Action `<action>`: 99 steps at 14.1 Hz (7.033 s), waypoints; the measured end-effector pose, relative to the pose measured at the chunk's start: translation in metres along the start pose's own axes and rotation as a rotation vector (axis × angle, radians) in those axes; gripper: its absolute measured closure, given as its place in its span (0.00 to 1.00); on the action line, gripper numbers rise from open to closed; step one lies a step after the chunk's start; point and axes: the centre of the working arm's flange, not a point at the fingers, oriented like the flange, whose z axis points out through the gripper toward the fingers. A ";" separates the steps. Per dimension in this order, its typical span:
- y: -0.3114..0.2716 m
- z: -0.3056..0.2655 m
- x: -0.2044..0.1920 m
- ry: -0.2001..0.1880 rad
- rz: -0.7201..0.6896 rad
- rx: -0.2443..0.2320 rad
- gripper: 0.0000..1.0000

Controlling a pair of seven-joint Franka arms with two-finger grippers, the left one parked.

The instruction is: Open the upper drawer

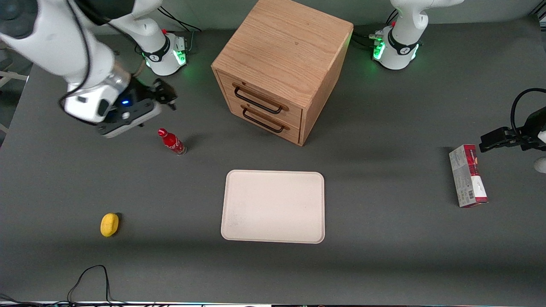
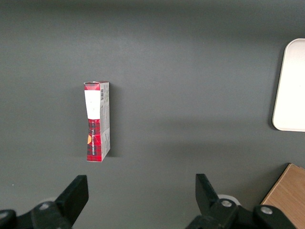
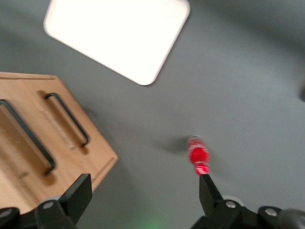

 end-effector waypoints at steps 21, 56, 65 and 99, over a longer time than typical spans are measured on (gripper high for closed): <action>-0.148 0.161 0.076 -0.174 -0.743 0.256 0.00; -0.106 0.242 0.095 -0.189 -0.663 0.275 0.00; -0.073 0.226 0.108 -0.145 -0.620 0.272 0.00; 0.061 0.221 0.166 -0.025 -0.471 0.248 0.00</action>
